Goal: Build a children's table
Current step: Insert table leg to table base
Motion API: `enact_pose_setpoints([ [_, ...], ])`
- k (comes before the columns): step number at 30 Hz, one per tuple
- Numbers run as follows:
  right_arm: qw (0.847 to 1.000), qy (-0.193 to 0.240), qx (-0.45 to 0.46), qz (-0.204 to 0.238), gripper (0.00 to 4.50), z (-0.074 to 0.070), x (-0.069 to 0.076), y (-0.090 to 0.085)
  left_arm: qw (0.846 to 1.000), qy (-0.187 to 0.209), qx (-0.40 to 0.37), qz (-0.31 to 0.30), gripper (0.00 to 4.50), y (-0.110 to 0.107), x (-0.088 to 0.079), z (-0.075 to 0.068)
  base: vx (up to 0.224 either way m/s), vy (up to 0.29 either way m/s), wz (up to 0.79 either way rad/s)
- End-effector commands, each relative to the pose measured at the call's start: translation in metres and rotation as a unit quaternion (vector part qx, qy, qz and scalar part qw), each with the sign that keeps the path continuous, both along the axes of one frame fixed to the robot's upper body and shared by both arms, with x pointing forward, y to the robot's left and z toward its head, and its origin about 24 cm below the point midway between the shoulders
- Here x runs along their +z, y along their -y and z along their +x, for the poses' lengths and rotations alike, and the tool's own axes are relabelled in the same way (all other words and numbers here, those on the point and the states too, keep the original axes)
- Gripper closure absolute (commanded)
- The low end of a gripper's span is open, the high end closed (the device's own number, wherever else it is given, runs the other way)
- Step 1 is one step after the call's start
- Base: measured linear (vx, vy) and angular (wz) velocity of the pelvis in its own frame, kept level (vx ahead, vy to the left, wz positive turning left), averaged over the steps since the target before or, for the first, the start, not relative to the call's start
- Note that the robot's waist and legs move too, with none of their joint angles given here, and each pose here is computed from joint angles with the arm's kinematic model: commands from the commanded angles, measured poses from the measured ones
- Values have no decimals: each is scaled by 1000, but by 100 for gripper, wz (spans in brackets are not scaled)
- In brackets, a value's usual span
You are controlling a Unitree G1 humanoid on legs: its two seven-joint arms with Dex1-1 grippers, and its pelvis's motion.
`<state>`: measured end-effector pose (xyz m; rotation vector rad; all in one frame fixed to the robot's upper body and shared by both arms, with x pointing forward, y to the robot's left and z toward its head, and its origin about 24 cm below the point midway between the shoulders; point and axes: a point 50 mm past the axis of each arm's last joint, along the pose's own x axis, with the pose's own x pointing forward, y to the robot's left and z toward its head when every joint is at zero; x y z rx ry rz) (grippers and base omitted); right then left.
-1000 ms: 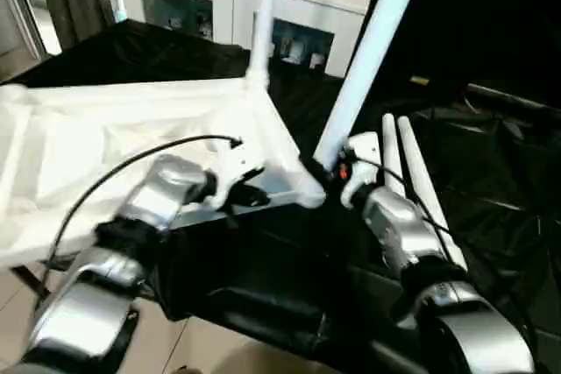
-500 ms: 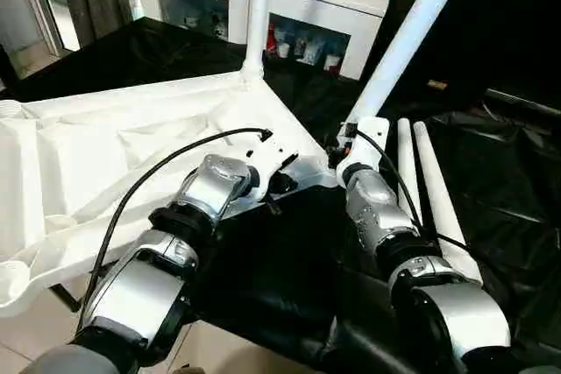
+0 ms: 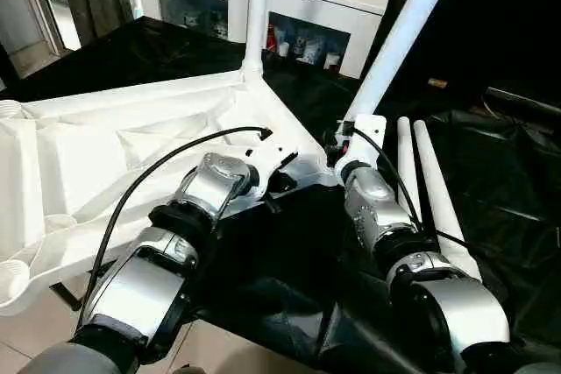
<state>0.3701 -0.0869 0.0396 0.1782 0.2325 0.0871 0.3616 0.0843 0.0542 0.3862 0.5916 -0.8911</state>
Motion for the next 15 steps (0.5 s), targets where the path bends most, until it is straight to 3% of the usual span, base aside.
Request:
enact_pose_setpoints([
  [1,991,-110,78,11,259,-30,-42,-38,998,14,58,34,450,-13,-3,6,0,0,0],
  [12,982,-82,171,5,259,-20,-26,-38,999,-5,-32,26,450,-17,-3,-5,0,0,0],
  [15,966,-75,247,-16,259,-16,-21,-28,997,-16,-75,31,450,-31,-1,-10,0,0,0],
])
